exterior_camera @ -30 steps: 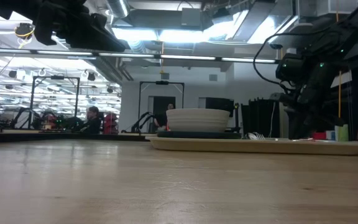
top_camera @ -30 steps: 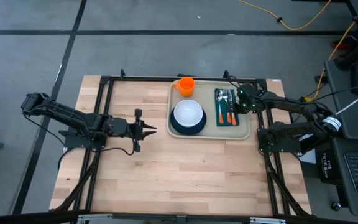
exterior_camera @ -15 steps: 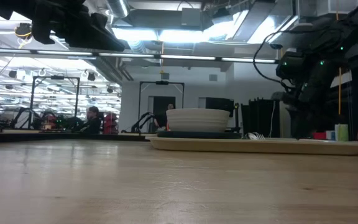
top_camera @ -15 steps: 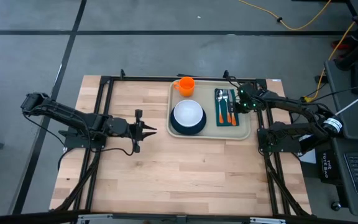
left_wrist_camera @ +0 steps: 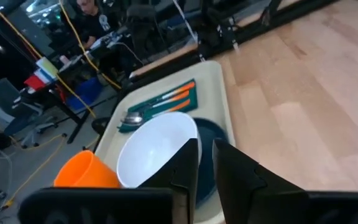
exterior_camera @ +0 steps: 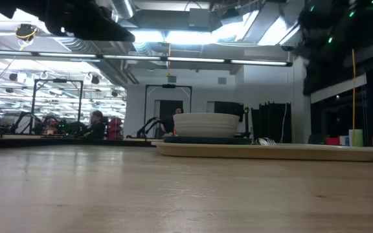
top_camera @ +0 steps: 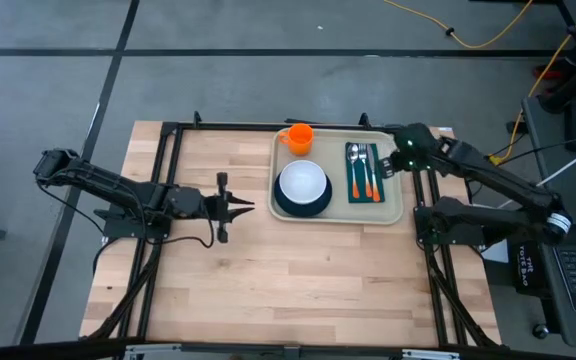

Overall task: Set up tray
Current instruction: Return to Home Position

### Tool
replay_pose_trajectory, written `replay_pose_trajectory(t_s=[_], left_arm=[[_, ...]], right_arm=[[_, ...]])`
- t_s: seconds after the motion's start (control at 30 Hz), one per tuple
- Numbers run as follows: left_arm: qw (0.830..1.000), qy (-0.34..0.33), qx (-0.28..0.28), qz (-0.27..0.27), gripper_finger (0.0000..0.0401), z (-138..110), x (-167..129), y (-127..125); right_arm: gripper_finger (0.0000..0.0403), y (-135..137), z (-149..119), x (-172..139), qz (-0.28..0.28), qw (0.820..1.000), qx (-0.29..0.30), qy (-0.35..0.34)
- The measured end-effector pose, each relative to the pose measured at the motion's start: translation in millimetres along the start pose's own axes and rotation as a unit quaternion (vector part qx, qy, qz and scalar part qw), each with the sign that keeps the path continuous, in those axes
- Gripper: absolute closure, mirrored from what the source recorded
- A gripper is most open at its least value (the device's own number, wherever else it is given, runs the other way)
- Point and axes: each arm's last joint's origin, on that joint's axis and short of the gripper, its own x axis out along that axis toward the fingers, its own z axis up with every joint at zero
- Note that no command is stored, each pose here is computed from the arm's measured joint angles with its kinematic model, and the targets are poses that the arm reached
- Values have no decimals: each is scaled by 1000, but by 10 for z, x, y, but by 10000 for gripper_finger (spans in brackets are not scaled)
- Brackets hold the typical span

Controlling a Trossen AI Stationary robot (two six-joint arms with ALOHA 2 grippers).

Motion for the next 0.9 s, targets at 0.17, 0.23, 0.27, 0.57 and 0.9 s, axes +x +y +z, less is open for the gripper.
replay_pose_trajectory(t_s=[0.17,0.23,0.27,0.57,0.9], left_arm=[[1000,-23,-15,14,383,50,-3,22],[999,-25,-11,21,396,58,-19,41],[999,-28,-10,24,397,62,-27,58],[997,-45,-49,24,399,-58,-102,257],[990,-118,-77,25,400,-373,-381,372]], right_arm=[[392,107,-119,-287,49,996,-35,-64],[395,137,-170,-357,42,994,-48,-84],[397,162,-191,-382,41,993,-59,-94],[399,671,-333,-448,103,966,-173,-161],[399,908,-827,-83,188,926,-188,-268]])
